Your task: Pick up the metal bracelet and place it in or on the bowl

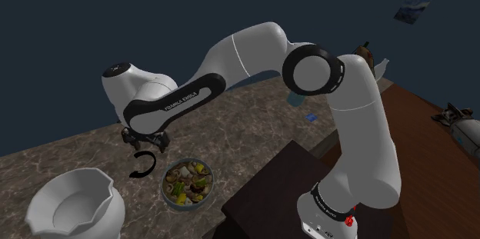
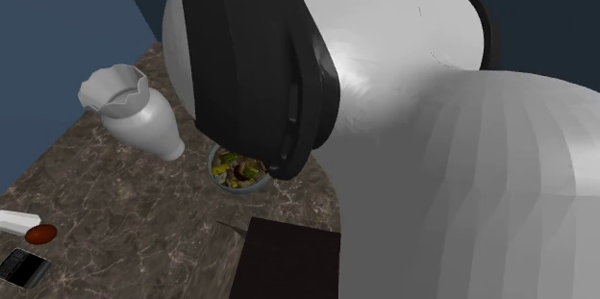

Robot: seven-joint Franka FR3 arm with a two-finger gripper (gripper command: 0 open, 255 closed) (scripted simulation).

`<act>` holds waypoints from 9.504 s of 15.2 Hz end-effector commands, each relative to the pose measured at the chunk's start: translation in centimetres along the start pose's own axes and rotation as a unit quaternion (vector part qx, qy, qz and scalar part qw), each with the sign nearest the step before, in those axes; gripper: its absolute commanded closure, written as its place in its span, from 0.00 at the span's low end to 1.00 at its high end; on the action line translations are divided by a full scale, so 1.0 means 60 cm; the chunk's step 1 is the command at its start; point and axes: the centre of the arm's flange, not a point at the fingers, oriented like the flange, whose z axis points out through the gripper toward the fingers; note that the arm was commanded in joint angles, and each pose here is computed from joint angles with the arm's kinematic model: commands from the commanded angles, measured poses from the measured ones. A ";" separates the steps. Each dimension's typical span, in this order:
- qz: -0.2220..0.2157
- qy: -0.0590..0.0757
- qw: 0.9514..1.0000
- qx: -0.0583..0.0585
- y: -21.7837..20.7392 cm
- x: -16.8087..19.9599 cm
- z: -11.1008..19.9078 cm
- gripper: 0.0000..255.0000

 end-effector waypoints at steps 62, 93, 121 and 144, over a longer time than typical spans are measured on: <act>0.033 0.082 0.994 0.067 0.045 -0.077 0.053 1.00; 0.033 0.082 0.994 0.067 0.243 -0.131 -0.124 1.00; -0.013 0.012 0.998 0.068 0.376 -0.145 -0.006 0.00; -0.101 -0.124 0.985 0.065 0.366 -0.055 0.035 1.00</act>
